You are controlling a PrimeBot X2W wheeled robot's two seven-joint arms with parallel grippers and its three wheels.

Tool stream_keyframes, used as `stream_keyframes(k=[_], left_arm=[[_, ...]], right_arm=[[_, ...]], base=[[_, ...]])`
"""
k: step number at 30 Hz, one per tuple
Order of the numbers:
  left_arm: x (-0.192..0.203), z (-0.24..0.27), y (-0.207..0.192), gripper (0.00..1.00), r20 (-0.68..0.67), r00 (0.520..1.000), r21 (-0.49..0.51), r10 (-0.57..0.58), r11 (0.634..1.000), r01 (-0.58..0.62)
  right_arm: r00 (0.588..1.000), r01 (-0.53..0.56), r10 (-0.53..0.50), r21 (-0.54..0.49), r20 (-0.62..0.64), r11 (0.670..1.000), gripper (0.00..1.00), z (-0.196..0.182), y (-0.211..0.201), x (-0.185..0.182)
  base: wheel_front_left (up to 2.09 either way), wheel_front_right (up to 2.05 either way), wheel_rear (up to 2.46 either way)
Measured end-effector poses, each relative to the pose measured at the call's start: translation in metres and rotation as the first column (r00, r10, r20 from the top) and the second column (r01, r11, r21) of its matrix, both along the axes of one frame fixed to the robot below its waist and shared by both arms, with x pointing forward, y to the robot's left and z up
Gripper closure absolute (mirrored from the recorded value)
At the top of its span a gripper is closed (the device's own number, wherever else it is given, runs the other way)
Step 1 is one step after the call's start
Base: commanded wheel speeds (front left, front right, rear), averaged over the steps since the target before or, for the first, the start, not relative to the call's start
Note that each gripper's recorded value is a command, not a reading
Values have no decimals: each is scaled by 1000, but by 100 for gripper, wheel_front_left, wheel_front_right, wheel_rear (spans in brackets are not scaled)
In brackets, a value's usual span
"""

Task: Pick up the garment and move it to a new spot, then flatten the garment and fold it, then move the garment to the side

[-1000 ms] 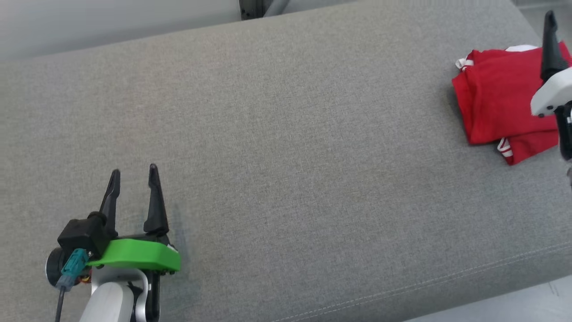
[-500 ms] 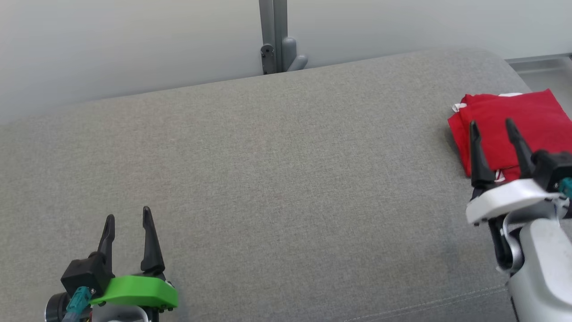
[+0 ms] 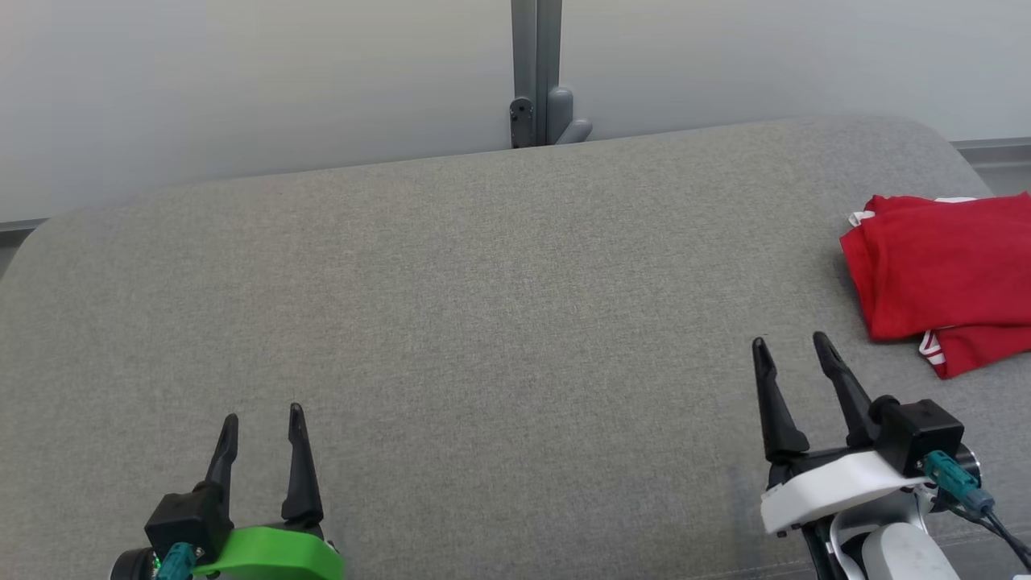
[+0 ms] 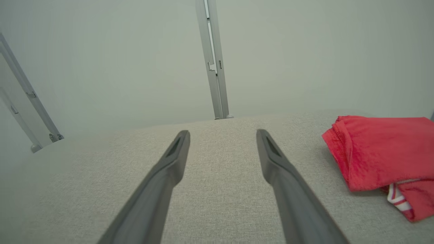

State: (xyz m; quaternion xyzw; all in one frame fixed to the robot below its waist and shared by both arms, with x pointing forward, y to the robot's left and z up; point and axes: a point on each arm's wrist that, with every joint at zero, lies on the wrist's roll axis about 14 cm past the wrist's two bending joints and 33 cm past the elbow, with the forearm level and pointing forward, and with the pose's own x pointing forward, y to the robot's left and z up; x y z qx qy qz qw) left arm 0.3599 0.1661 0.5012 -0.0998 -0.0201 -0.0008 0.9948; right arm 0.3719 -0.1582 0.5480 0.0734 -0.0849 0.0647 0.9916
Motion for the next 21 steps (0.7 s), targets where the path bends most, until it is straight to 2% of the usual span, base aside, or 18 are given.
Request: stream_keyframes(k=[7,18,19,21], left_arm=[[-3,-5,-6,0,-14,1000,4,-20,1000,20],[-6,-7,-6,0,-17,1000,18,-25,1000,25],[-6,-9,-7,100,-21,999,17,-27,999,28],[-9,-16,-7,100,-49,998,17,-28,999,29]], right_arm=[[998,-52,53,39,-16,998,0,-5,18,-2],[998,-57,58,42,-13,997,0,-5,20,-2],[998,-56,57,43,-16,998,100,-7,19,-3],[997,-55,57,44,-42,998,100,-15,19,-5]], base=[[0,0,0],[0,0,0],[0,0,0],[0,0,0]])
